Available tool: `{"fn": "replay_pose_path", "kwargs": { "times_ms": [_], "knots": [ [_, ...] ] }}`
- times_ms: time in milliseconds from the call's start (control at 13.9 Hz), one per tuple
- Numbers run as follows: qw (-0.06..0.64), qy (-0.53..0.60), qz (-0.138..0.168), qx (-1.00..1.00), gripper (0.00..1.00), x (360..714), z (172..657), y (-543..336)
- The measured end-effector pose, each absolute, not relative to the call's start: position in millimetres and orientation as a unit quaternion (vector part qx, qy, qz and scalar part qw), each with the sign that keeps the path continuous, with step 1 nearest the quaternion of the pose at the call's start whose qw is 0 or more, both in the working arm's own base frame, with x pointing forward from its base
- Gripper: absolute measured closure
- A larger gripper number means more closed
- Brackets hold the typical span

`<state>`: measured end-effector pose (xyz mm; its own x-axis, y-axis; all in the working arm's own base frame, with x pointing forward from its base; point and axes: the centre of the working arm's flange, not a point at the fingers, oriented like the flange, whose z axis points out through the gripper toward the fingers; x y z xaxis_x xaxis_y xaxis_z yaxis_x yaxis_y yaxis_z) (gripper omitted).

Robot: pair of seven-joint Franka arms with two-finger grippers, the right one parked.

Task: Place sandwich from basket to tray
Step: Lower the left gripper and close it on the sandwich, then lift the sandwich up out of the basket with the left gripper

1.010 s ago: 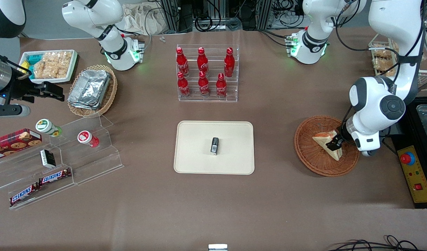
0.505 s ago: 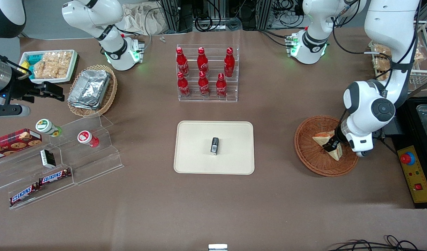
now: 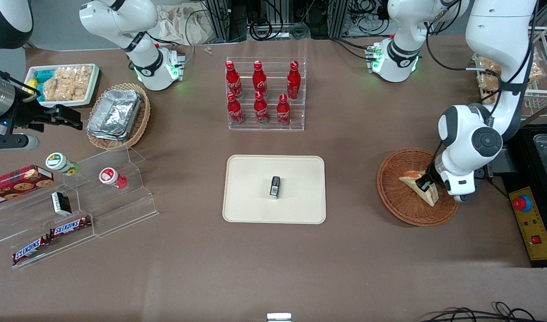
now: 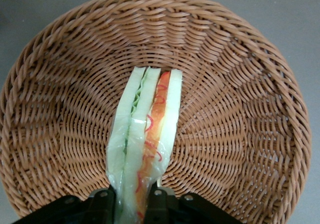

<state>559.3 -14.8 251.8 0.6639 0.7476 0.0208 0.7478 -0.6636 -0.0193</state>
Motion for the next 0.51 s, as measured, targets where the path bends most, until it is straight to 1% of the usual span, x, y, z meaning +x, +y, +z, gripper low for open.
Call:
{"fn": "replay_pose_path", "kwargs": {
  "times_ms": [144, 289, 433, 505],
  "knots": [
    [0.013, -0.397, -0.009, -0.918, 0.78, 563.4, 261.6, -14.9],
    [0.026, -0.392, 0.01, -0.919, 0.78, 570.7, 289.7, -15.9],
    [0.039, -0.377, 0.029, -0.925, 0.8, 585.0, 344.5, -20.0],
    [0.043, -0.361, 0.039, -0.931, 0.84, 592.1, 379.5, -24.6]
  ]
}}
